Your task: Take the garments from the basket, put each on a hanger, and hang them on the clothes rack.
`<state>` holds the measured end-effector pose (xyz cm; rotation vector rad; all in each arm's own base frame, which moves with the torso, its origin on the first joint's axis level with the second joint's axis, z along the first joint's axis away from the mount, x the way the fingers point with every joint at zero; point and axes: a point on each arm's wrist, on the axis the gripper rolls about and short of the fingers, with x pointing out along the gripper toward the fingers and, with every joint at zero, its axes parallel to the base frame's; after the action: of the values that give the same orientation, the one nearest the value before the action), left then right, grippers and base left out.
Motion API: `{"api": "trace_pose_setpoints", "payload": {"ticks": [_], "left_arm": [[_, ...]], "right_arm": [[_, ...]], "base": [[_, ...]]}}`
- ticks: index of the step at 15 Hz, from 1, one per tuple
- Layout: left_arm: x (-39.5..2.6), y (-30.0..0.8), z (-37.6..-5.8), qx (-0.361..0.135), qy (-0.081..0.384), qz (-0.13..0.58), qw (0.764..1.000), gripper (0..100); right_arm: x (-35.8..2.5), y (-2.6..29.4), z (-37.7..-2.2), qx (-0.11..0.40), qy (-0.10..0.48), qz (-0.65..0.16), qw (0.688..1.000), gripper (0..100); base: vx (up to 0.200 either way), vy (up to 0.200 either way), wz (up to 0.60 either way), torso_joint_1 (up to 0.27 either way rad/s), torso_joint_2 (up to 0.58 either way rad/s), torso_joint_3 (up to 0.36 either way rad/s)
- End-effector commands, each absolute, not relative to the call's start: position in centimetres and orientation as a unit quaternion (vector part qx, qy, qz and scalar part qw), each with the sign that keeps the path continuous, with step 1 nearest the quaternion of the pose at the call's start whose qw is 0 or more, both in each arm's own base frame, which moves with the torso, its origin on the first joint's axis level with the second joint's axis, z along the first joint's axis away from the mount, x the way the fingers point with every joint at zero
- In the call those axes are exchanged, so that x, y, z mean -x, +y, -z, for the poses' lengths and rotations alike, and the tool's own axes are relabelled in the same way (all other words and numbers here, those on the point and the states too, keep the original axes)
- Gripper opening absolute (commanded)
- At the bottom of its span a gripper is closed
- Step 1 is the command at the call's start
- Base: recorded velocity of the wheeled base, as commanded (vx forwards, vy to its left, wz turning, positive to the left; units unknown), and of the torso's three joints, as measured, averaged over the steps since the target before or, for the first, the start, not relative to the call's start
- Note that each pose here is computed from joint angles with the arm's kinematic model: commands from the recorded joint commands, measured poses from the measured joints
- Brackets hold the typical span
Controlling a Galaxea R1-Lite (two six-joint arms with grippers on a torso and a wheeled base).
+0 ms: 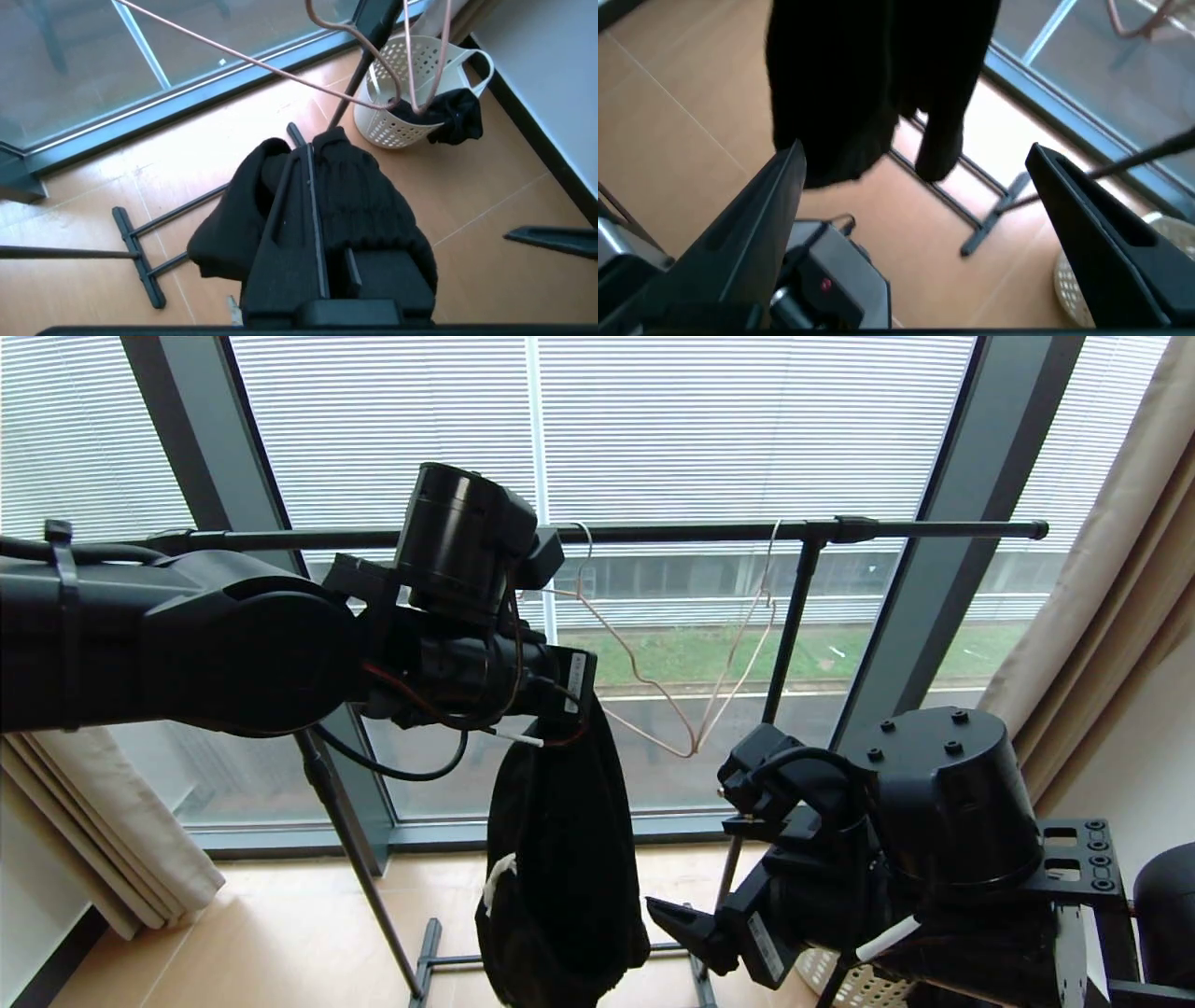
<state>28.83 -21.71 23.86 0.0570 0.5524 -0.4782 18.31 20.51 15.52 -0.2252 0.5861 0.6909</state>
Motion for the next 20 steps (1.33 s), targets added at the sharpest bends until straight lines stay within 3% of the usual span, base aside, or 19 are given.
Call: {"api": "trace_pose_setpoints", "payload": {"ticks": [1, 5, 8, 20], "left_arm": [[-28.6, -21.9, -23.7, -0.030, 0.273, 0.237, 0.932, 0], [-28.0, -22.2, -24.0, -0.030, 0.269, 0.245, 0.931, 0], [-27.5, -22.0, -23.9, -0.033, 0.272, 0.247, 0.929, 0], [-27.2, -21.7, -23.9, -0.034, 0.275, 0.247, 0.929, 0]], "right_arm": [[-19.6, 22.1, -15.2, 0.091, 0.258, -0.356, 0.894, 100], [-22.6, 24.7, -11.8, 0.096, 0.274, -0.346, 0.892, 100], [-24.2, 23.6, -10.7, 0.094, 0.293, -0.320, 0.896, 100], [-23.5, 21.5, -10.3, 0.106, 0.306, -0.306, 0.895, 100]], "base": [[0.000, 0.000, 0.00, 0.000, 0.00, 0.000], [0.000, 0.000, 0.00, 0.000, 0.00, 0.000], [0.000, 0.000, 0.00, 0.000, 0.00, 0.000], [0.000, 0.000, 0.00, 0.000, 0.00, 0.000]]}}
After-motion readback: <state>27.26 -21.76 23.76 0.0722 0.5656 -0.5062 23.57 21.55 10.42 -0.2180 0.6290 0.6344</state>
